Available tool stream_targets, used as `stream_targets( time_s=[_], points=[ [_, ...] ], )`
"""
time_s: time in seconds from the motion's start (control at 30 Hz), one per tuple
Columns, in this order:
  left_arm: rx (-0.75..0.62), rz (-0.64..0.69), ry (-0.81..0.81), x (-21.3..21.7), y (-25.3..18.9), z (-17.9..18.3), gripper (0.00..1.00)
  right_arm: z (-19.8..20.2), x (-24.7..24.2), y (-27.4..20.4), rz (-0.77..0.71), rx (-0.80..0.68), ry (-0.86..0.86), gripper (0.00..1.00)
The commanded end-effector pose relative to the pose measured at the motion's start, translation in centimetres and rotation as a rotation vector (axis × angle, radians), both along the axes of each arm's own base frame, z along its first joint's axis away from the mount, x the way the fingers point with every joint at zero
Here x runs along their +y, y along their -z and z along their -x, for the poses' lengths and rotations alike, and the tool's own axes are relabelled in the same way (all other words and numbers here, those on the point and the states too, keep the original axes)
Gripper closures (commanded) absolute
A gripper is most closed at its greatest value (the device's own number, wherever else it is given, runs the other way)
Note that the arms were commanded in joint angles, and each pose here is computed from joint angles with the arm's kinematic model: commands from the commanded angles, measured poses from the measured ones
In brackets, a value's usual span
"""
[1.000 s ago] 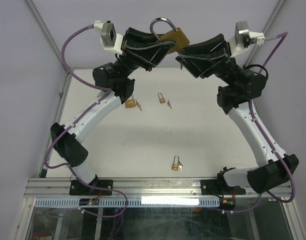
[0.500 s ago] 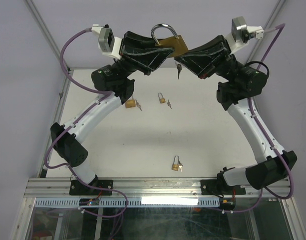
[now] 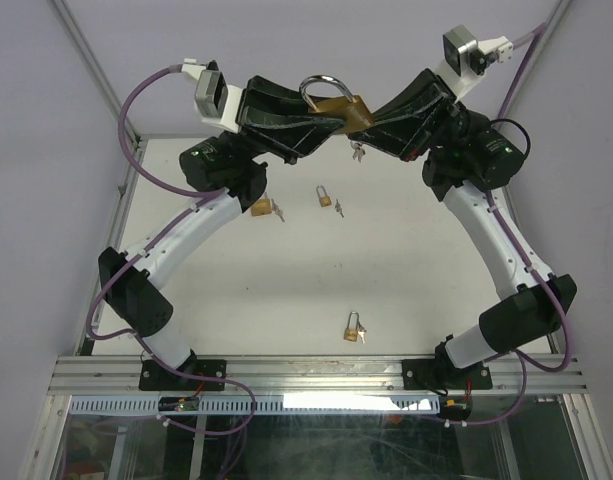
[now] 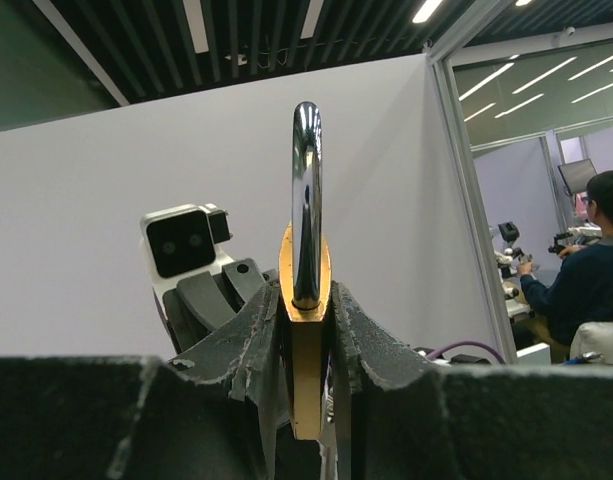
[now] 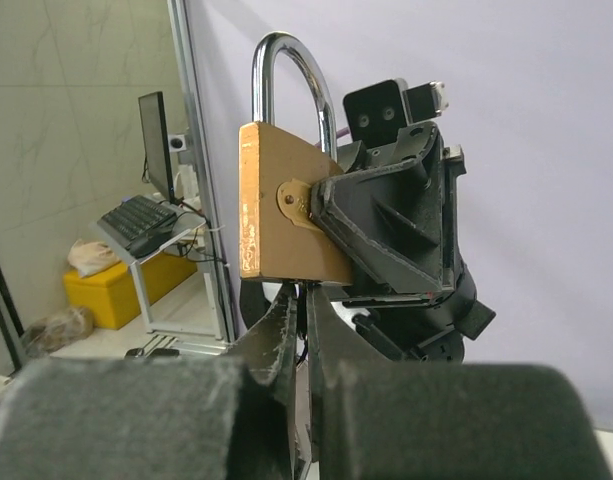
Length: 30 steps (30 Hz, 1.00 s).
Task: Unlock with the key
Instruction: Unlock the lock.
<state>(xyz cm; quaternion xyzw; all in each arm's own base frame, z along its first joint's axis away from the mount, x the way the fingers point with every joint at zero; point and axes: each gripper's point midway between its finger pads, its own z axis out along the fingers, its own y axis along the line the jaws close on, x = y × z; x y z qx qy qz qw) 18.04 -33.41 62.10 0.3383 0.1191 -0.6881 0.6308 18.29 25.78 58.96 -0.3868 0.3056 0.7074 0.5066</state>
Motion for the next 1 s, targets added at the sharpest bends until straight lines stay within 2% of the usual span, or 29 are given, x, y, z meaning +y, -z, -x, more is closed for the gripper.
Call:
stream_targets(
  time_s=[0.0, 0.23, 0.37, 0.53, 0.63, 0.67, 0.7, 0.73, 0.77, 0.8, 0.83, 0.97],
  points=[
    [0.01, -0.088, 0.032, -0.9, 1.7, 0.7, 1.0, 4.4, -1.4, -3.1, -0.054, -0.078, -0.072, 1.0],
    [-0.125, -0.107, -0.005, -1.0, 2.8, 1.7, 1.0, 4.8, -1.6, -3.7, -0.031, 0.006, -0.185, 1.0],
    [-0.185, -0.109, -0.03, -1.2, 3.3, 1.9, 1.0, 4.5, -1.3, -3.4, 0.0, 0.037, -0.178, 1.0],
    [-0.16, -0.097, -0.021, -0.9, 3.0, 1.9, 1.0, 4.5, -1.3, -3.4, 0.016, 0.046, -0.174, 1.0],
    [-0.083, -0.075, -0.018, -0.5, 2.2, 1.5, 1.0, 3.7, -0.9, -3.1, 0.039, 0.075, -0.15, 1.0],
    [-0.023, -0.06, -0.024, -0.3, 1.7, 0.8, 1.0, 3.0, -0.5, -2.8, 0.059, 0.089, -0.111, 0.9],
    [0.037, -0.047, -0.03, -0.1, 1.4, 0.0, 1.0, 2.1, -0.1, -2.4, 0.084, 0.112, -0.057, 0.76],
    [0.085, -0.03, -0.035, 0.2, 0.9, -0.6, 1.0, 1.6, 0.1, -1.8, 0.126, 0.206, -0.038, 0.66],
    [0.114, -0.01, -0.04, 0.5, 0.4, -0.9, 1.0, 0.4, 0.4, -1.1, 0.123, 0.139, 0.078, 0.56],
    [0.125, 0.009, -0.045, 0.9, 0.0, -1.0, 1.0, -0.1, 0.5, -0.2, 0.166, 0.207, 0.112, 0.51],
    [0.123, 0.029, -0.048, 1.3, -0.6, -0.8, 1.0, -1.1, 0.4, 0.4, 0.161, 0.162, 0.216, 0.38],
    [0.14, 0.086, -0.037, 2.4, -2.4, -0.6, 1.0, 0.0, -0.2, 2.9, 0.238, 0.302, 0.213, 0.38]
  ],
)
